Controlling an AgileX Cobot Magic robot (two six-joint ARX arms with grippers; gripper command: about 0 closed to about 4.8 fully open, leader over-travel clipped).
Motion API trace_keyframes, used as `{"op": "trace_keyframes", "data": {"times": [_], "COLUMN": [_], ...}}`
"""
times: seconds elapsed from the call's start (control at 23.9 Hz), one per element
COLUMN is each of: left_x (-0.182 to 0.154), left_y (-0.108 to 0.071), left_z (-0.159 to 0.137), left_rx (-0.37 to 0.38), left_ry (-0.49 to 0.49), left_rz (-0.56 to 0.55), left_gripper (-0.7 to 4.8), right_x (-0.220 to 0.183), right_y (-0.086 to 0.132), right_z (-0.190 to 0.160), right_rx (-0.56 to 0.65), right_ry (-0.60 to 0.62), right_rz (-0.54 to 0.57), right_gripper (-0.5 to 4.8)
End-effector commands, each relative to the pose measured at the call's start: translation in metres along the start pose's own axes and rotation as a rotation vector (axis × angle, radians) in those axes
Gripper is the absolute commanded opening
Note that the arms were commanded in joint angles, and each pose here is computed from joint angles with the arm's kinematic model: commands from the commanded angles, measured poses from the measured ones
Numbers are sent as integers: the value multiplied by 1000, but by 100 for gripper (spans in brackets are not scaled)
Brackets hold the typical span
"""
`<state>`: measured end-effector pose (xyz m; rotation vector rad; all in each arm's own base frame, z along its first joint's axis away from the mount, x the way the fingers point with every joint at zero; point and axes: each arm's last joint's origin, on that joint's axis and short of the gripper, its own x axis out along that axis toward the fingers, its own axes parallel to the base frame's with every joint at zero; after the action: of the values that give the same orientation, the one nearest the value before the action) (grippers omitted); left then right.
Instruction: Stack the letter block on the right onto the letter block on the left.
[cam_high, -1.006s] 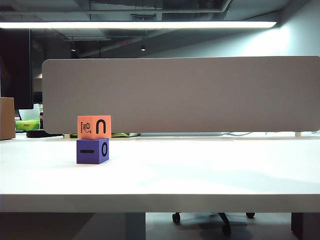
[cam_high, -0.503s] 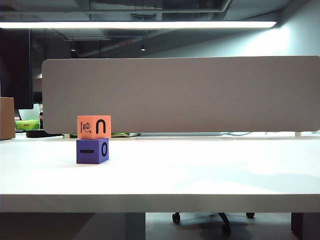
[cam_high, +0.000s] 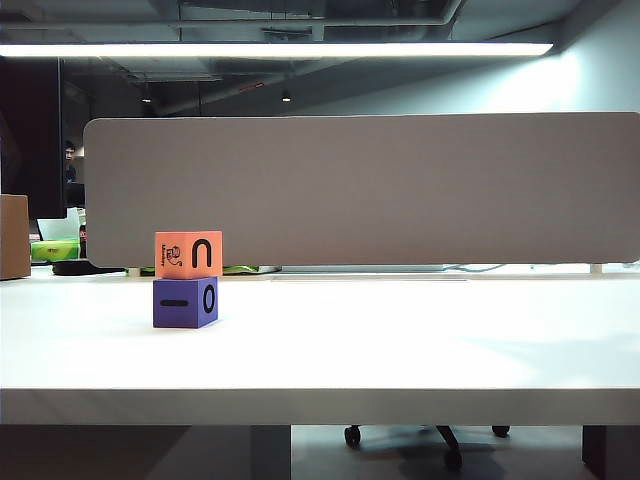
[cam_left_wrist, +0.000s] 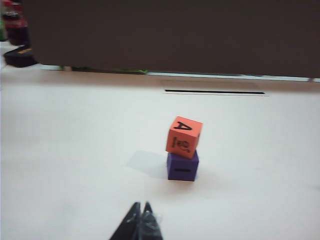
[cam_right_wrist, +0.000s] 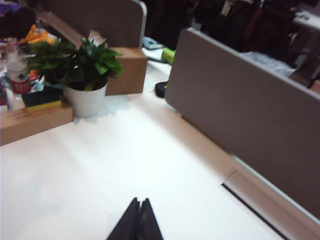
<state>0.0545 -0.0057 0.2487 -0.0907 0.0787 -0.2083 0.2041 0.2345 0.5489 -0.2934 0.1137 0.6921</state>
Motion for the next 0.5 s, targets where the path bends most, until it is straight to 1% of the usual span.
{"op": "trace_keyframes", "data": {"times": [0.04, 0.29, 0.42, 0.5], "left_x": [0, 7, 12, 17], "left_y": [1, 3, 4, 6], "left_z": [3, -1, -8, -16], "left_rx": [1, 13, 14, 12], "left_ry": [-23, -80, -85, -78], "left_rz": [32, 28, 27, 28], "left_gripper": [-5, -5, -5, -5], "right_x": [-24, -63, -83, -110], "right_y": [-6, -15, -20, -27], "right_z": [5, 8, 10, 10], "right_rx": [-17, -17, -14, -27], "right_ry": [-10, -15, -23, -28], "right_rz": [-18, -59, -80, -113], "right_gripper": [-6, -6, -6, -6]}}
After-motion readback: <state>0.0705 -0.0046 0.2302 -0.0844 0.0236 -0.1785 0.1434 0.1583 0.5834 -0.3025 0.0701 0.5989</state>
